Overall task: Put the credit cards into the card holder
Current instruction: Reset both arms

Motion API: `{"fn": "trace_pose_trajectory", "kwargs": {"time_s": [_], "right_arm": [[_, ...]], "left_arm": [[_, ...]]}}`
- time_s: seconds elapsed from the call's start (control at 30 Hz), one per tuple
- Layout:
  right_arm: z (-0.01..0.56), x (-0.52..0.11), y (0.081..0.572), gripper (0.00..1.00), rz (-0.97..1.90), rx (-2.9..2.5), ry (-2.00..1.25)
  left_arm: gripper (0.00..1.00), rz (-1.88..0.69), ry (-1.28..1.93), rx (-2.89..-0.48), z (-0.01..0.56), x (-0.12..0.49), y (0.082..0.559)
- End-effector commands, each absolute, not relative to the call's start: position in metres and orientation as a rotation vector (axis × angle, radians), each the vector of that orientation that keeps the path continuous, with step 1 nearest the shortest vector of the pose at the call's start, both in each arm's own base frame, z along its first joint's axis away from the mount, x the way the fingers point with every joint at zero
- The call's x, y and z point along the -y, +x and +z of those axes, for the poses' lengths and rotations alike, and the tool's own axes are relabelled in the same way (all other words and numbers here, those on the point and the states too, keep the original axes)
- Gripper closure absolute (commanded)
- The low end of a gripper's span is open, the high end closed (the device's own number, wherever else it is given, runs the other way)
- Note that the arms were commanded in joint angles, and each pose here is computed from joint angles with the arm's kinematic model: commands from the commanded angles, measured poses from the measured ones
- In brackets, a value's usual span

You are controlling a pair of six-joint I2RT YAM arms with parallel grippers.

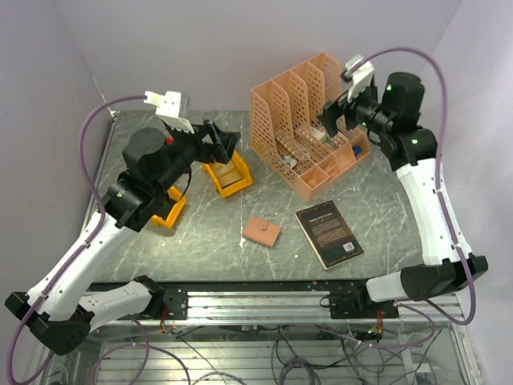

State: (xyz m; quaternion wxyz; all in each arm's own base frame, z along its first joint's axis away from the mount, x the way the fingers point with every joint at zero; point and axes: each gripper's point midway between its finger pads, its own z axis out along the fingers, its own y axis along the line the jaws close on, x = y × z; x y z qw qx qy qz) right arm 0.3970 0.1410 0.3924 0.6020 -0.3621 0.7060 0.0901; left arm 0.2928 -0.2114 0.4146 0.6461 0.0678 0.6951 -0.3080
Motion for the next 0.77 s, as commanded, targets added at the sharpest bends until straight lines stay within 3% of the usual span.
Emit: {"fn": "trace_pose_trajectory", "kwargs": {"time_s": [0.0,0.17,0.37,0.73], "right_arm": [[0.465,-0.128,0.381,0.0,0.25,-1.59,-0.578],[0.511,-0.137,0.348,0.0,0.299,-1.488,-0.661],[0.552,-0.115,0.334,0.0,0.346,-1.459,-0.343],[0.54,-0.089,0.335,0.0,0.249,-1.477,-0.252]], "left_arm": [[0.01,-0.691,0.248,-1.61,0.441,0.209,0.279],[0.01,-0.755,0.283,-1.53,0.485,0.209,0.261],[0.01,-0.753,0.293,-1.5,0.506,0.202,0.251],[0.0,-0.748,0.284,-1.538,0.49,0.198,0.247]]}}
